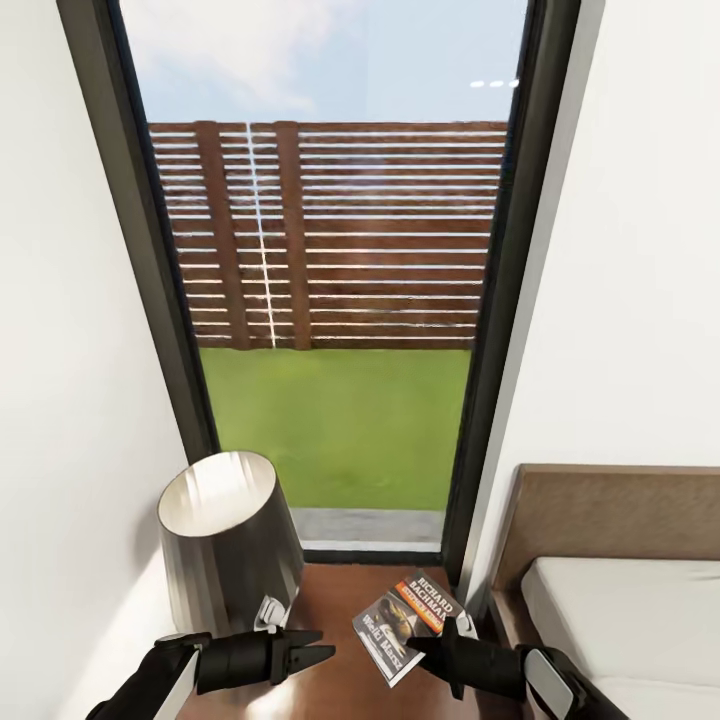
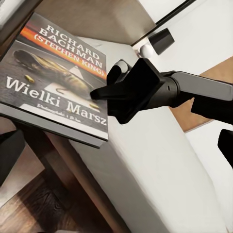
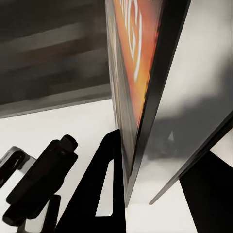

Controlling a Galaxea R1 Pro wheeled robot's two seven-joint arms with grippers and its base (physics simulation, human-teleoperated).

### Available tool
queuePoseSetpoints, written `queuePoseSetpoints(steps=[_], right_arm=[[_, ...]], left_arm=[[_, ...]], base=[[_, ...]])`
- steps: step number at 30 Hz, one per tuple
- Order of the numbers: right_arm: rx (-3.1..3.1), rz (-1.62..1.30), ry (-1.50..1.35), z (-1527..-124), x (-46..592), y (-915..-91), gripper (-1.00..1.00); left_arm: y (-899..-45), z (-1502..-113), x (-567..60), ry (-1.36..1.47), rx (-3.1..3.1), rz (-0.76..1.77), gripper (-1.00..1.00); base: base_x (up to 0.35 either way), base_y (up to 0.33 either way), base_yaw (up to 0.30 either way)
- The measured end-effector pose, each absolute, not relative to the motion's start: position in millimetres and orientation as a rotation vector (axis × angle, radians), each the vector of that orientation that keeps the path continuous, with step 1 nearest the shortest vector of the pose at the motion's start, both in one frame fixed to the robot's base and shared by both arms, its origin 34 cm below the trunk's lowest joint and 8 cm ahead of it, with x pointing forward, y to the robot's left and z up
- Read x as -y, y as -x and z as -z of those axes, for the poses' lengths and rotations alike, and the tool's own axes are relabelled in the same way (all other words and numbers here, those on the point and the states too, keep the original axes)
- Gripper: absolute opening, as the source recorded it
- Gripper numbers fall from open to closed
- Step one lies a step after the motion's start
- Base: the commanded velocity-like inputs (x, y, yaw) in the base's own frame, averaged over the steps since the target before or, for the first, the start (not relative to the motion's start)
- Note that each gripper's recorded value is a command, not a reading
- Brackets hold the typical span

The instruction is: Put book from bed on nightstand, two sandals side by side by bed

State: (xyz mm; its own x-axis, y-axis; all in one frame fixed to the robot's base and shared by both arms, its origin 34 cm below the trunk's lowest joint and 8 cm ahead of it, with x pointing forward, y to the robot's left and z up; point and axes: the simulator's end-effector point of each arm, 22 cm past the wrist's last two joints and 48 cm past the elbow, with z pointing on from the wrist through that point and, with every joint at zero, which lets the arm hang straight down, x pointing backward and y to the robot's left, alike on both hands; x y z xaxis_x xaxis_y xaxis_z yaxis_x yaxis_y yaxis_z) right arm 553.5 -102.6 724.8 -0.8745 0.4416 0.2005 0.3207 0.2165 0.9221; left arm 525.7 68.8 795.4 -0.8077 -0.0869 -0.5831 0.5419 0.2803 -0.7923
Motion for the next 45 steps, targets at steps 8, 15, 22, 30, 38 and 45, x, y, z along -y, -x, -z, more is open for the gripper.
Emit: queuePoseSetpoints(steps=[8,15,22,30,38,45], right_arm=[[-2.367,-1.756,-0.749,-712.2,102.4,-553.0,-1.00],[-2.367,-1.756,-0.749,-700.8,102.4,-552.7,-1.00],[-2.369,-1.755,-0.748,-688.8,102.0,-552.1,-1.00],[-2.368,-1.756,-0.747,-675.3,101.5,-551.4,-1.00],[-2.369,-1.756,-0.747,-661.1,101.4,-550.4,-1.00],[-2.370,-1.754,-0.745,-648.4,101.3,-549.4,-1.00]], left_arm=[[-525.4,-782.6,-68.8,-0.407,-2.028,1.564,1.00],[-525.4,-771.3,-68.8,-0.407,-2.028,1.564,1.00],[-525.1,-759.7,-68.8,-0.407,-2.028,1.564,1.00],[-524.5,-746.1,-68.8,-0.408,-2.027,1.563,1.00],[-523.4,-731.8,-68.8,-0.407,-2.027,1.563,1.00],[-522.4,-719.2,-68.8,-0.408,-2.027,1.563,1.00]], base=[[0.000,0.000,0.000],[0.000,0.000,0.000],[0.000,0.000,0.000],[0.000,0.000,0.000],[0.000,0.000,0.000],[0.000,0.000,0.000]])
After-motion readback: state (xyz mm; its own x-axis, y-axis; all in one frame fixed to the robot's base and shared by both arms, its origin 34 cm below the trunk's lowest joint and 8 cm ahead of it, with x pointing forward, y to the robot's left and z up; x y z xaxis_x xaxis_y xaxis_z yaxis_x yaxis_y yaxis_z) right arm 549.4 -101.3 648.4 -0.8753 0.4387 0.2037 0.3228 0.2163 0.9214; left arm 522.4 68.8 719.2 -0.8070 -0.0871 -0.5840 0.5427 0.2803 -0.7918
